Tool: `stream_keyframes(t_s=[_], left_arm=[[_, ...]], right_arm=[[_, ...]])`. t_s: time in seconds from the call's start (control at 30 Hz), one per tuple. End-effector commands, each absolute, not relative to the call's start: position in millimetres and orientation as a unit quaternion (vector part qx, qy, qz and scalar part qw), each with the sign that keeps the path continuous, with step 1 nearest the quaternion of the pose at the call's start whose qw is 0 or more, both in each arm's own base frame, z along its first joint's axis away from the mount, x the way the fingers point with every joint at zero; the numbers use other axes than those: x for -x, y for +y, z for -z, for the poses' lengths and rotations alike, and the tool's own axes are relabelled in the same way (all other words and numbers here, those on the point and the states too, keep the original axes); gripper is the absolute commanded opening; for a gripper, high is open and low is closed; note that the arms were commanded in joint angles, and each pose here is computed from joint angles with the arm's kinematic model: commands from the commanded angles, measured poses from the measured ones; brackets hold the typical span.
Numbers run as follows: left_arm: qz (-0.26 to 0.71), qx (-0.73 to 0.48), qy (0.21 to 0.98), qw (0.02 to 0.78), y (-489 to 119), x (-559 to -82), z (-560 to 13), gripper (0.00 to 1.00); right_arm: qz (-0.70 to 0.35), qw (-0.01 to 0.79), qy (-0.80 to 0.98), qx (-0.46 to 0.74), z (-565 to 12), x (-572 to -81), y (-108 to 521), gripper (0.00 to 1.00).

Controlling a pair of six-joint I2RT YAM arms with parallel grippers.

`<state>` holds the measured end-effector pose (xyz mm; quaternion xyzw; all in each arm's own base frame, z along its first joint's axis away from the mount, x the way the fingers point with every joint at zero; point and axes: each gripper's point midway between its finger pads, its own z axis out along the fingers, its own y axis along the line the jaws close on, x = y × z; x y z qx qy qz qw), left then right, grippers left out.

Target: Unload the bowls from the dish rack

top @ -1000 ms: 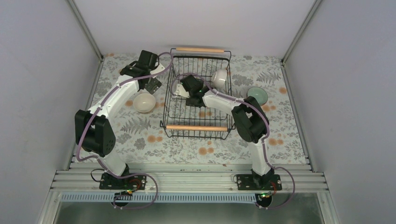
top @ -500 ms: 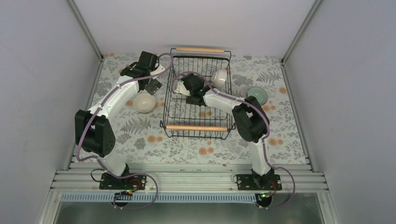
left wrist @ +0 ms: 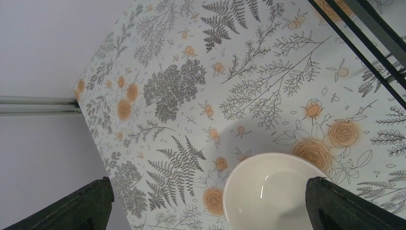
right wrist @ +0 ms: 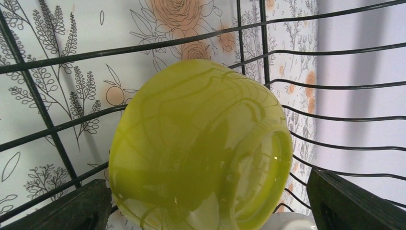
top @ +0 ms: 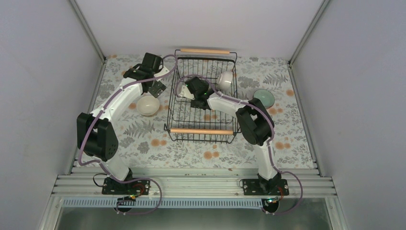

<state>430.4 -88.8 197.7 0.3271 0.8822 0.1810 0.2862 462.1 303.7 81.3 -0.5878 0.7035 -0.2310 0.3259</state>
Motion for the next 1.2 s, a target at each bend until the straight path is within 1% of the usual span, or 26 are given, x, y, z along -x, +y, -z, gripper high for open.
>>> stream_keyframes(t_s=[0.0, 0.43, 0.77, 0.97, 1.07, 1.17], left_arm=[[-0.176, -0.322, 0.879, 0.303, -91, -432, -208, 1.0], [-0.172, -0.322, 0.88, 0.304, -91, -430, -207, 1.0], [-0.165, -0.324, 0.88, 0.305, -93, -429, -208, 1.0], [-0.165, -0.325, 0.881, 0.303, -94, -430, -208, 1.0], [-0.163, -0.325, 0.881, 0.303, -95, -430, -209, 1.0], [-0.162, -0.324, 0.881, 0.304, -95, -431, -212, 1.0]], right_arm=[[0.242, 0.315, 0.706, 0.587, -63, -467, 299, 1.0], [0.287, 0.327, 0.687, 0.582, -57, -470, 289, 1.0], [0.299, 0.337, 0.684, 0.574, -74, -475, 289, 1.0], [0.299, 0.349, 0.683, 0.567, -93, -475, 289, 0.92], [0.299, 0.353, 0.683, 0.565, -100, -476, 290, 0.85], [0.3, 0.359, 0.682, 0.562, -109, -477, 290, 0.84]])
